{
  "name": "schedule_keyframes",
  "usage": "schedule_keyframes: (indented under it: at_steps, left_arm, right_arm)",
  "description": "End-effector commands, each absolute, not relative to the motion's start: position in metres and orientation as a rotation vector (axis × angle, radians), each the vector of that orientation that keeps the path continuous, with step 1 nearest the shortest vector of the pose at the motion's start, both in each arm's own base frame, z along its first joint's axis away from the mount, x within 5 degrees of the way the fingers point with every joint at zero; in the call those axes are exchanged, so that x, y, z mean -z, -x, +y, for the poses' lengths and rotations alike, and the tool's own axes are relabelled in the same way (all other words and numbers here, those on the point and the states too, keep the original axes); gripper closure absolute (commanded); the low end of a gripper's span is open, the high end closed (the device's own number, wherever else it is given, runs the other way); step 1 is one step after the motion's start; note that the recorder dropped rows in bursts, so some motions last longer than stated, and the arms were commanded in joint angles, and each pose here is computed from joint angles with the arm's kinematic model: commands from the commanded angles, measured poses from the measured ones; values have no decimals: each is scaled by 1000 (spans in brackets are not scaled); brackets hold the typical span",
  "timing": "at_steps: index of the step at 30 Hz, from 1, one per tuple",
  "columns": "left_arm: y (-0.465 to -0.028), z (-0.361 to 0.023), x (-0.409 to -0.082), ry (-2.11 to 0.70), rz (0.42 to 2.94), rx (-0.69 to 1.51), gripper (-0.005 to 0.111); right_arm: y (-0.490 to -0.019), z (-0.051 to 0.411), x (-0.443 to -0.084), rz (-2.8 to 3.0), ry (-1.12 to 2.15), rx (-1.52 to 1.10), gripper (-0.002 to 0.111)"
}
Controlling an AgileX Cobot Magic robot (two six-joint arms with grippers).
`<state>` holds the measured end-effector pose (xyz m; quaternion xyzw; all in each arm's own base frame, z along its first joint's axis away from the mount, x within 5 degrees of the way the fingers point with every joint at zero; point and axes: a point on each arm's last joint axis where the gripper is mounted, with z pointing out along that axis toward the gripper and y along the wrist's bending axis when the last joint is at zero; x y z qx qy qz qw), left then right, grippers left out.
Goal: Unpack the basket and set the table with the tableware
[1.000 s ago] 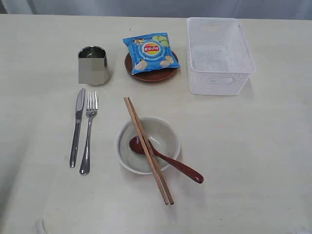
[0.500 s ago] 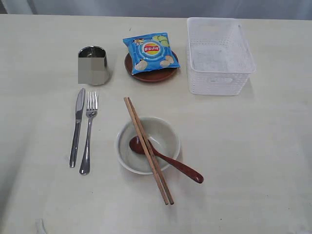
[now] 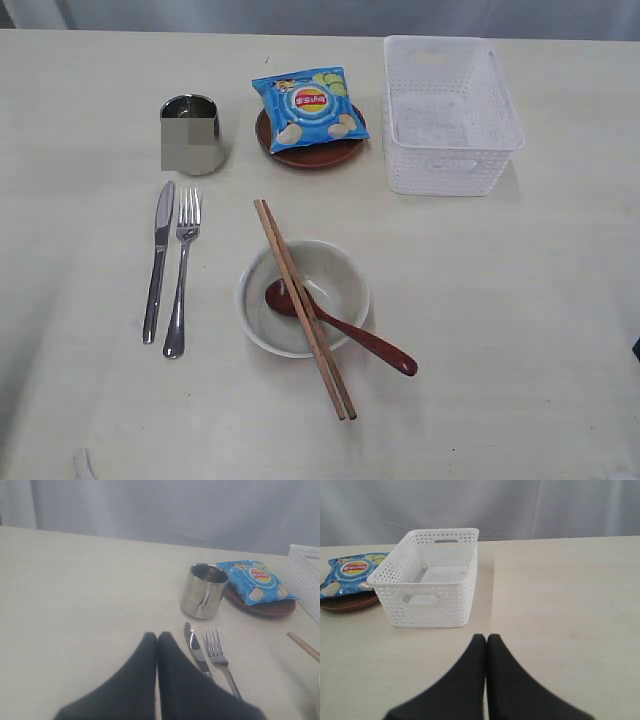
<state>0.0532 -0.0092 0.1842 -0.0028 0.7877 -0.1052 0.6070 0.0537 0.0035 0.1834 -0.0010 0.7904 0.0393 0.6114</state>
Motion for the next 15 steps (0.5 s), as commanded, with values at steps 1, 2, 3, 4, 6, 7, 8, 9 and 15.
schedule_keyframes:
  at_steps: [1, 2, 3, 4, 6, 7, 8, 9, 15]
  left_arm:
    - [-53, -9, -184, 9, 1809, 246, 107]
    - [-53, -9, -184, 9, 1809, 246, 107]
    - [-53, -9, -184, 9, 1809, 246, 107]
    - [-53, -9, -184, 9, 1809, 246, 107]
    - [-53, -9, -184, 9, 1809, 246, 107]
    - [-53, -9, -184, 9, 1809, 246, 107]
    - [-53, -9, -184, 9, 1809, 246, 107]
    - [-53, -9, -184, 9, 1809, 246, 107]
    - [-53, -9, -184, 9, 1809, 246, 107]
  right_arm:
    - [-53, 3, -182, 1828, 27, -60, 108]
    - [-53, 3, -182, 1828, 26, -61, 108]
    - [-53, 3, -182, 1828, 26, -61, 108]
    - [-53, 3, -182, 1828, 26, -61, 108]
    - [-53, 3, -182, 1828, 26, -61, 108]
    - [-53, 3, -182, 1828, 26, -61, 108]
    - [-53, 3, -182, 1829, 19, -71, 108]
    - [-53, 3, -182, 1829, 19, -71, 108]
    - [-53, 3, -182, 1829, 16, -73, 108]
